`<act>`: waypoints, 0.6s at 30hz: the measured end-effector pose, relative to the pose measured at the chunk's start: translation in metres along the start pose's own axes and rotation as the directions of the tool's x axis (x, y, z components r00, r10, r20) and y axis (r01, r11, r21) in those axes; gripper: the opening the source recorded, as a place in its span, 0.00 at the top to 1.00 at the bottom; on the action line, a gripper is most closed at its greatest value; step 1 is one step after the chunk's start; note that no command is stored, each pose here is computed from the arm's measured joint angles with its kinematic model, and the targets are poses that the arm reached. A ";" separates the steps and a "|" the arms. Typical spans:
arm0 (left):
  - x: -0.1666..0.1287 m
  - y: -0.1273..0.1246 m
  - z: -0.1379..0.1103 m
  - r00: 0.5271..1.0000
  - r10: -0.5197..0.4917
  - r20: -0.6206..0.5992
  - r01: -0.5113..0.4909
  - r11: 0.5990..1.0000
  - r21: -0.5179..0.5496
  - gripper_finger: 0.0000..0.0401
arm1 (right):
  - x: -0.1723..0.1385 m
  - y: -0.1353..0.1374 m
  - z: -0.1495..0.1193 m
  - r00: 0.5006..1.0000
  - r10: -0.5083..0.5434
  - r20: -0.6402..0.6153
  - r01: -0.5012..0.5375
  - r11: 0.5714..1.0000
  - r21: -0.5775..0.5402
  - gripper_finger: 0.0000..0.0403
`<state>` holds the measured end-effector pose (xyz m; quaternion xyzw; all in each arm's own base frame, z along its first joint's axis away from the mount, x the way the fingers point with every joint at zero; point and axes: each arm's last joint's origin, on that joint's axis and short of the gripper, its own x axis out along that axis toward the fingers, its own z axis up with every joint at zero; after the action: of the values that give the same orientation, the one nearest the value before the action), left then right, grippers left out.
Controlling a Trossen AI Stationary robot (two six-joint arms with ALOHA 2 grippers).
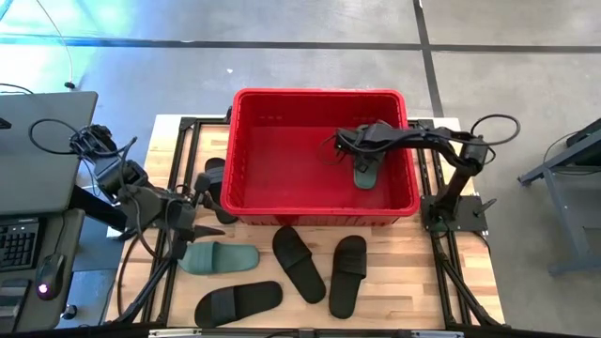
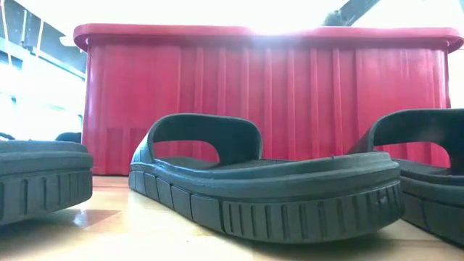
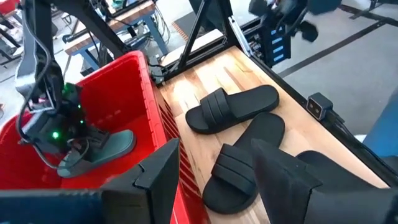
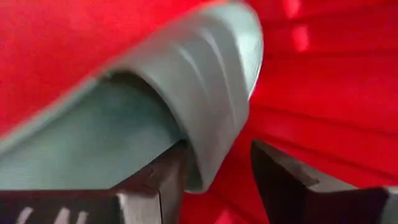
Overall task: Pick and place slides into bin
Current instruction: Put the right green slipper into the red bin, then put the green slipper into the red bin
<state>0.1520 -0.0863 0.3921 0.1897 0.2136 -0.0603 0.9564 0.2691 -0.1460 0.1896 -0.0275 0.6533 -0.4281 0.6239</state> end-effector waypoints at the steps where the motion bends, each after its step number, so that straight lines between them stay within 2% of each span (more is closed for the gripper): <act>1: 0.001 -0.001 0.000 1.000 0.001 -0.005 -0.001 1.000 0.002 0.54 | -0.007 -0.002 0.001 1.000 0.002 0.014 -0.002 1.000 -0.001 0.60; 6: 0.009 -0.005 0.000 0.999 0.003 -0.038 -0.006 0.999 -0.054 0.54 | -0.049 -0.010 0.008 0.989 0.110 0.100 -0.118 0.989 0.087 0.65; 10: 0.020 -0.011 -0.005 0.993 -0.011 -0.122 -0.016 0.974 -0.224 0.54 | -0.085 -0.016 0.017 0.937 0.273 0.217 -0.313 0.932 0.180 0.67; 12: 0.027 -0.017 -0.009 0.981 -0.071 -0.179 0.008 0.944 -0.330 0.54 | -0.101 -0.017 0.021 0.890 0.375 0.259 -0.425 0.889 0.172 0.66; 14: 0.034 -0.025 -0.011 0.963 -0.161 -0.218 0.050 0.896 -0.442 0.54 | -0.118 -0.018 0.024 0.835 0.464 0.295 -0.515 0.847 0.128 0.66; 18: 0.052 -0.040 -0.016 0.904 -0.295 -0.309 0.066 0.811 -0.581 0.54 | -0.153 -0.017 0.032 0.714 0.577 0.396 -0.630 0.776 0.005 0.64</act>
<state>0.1851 -0.1185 0.3433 -0.1113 0.4227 -0.0493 0.8981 0.3211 -0.0859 0.3257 0.1508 0.4639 -0.2316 0.8417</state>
